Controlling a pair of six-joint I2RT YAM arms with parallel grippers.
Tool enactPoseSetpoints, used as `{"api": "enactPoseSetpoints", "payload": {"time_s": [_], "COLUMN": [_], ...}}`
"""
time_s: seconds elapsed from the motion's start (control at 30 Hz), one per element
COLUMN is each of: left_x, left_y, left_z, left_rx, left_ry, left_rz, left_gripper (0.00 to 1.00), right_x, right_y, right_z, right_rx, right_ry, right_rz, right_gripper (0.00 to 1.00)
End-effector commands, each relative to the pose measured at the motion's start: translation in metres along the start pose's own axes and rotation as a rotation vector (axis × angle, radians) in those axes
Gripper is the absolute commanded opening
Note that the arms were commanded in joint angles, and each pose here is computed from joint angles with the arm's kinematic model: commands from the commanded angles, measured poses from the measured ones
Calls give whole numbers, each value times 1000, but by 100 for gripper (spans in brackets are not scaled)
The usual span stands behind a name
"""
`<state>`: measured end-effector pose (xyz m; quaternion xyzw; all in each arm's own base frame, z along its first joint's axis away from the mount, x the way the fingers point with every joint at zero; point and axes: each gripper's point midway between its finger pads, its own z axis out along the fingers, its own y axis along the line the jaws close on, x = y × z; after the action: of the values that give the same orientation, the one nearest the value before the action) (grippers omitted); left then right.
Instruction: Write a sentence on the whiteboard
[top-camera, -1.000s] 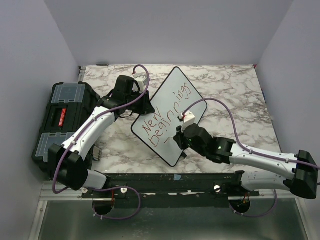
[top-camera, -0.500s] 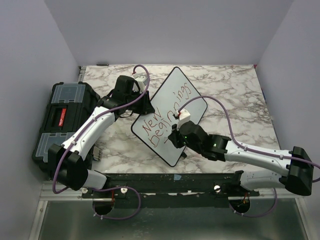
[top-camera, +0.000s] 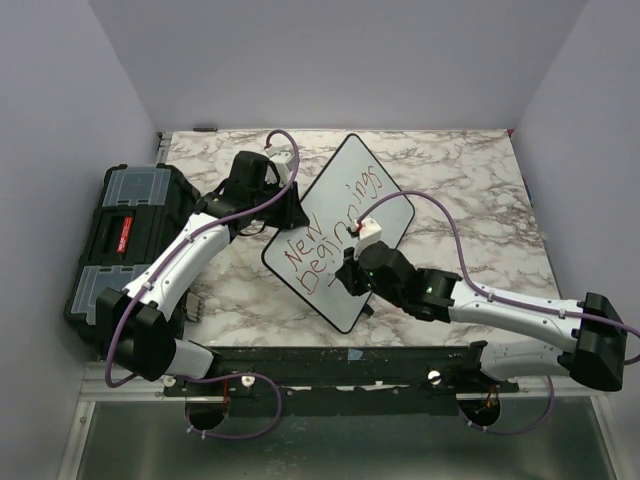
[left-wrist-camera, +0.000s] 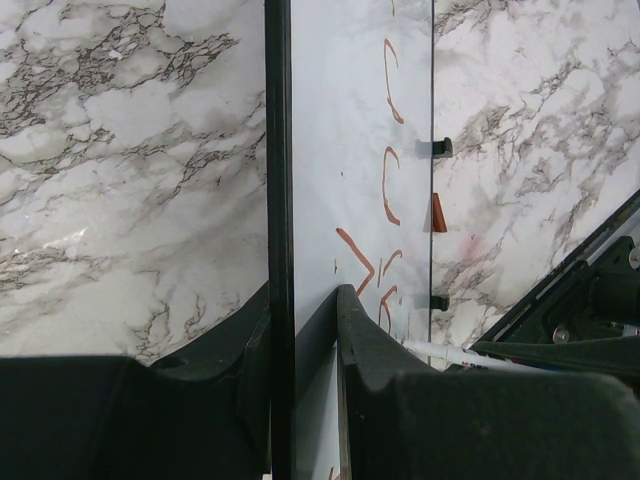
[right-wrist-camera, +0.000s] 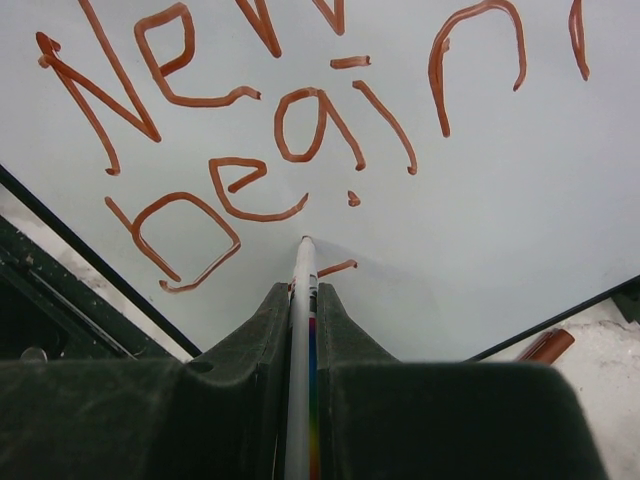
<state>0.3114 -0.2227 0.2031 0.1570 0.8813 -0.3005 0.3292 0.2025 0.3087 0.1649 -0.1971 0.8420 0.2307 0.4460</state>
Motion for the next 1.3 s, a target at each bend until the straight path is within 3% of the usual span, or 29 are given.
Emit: {"api": "enactPoseSetpoints", "payload": {"time_s": [0.0,0.83,1.27], "left_x": [47,46,45], "left_y": [31,30,28], "left_z": [7,6,5], "left_rx": [-130,-129,-125], "left_ry": [156,152,148], "left_rz": [121,124,126], "left_gripper": [0,0,0], "right_x": [27,84,48], "right_y": [-3,-31,-44], "right_z": [-1,-16,-5], "right_rx": [-13,73,211], "right_ry": [73,209,105], "right_rz": [7,97,85], "right_gripper": [1,1,1]}}
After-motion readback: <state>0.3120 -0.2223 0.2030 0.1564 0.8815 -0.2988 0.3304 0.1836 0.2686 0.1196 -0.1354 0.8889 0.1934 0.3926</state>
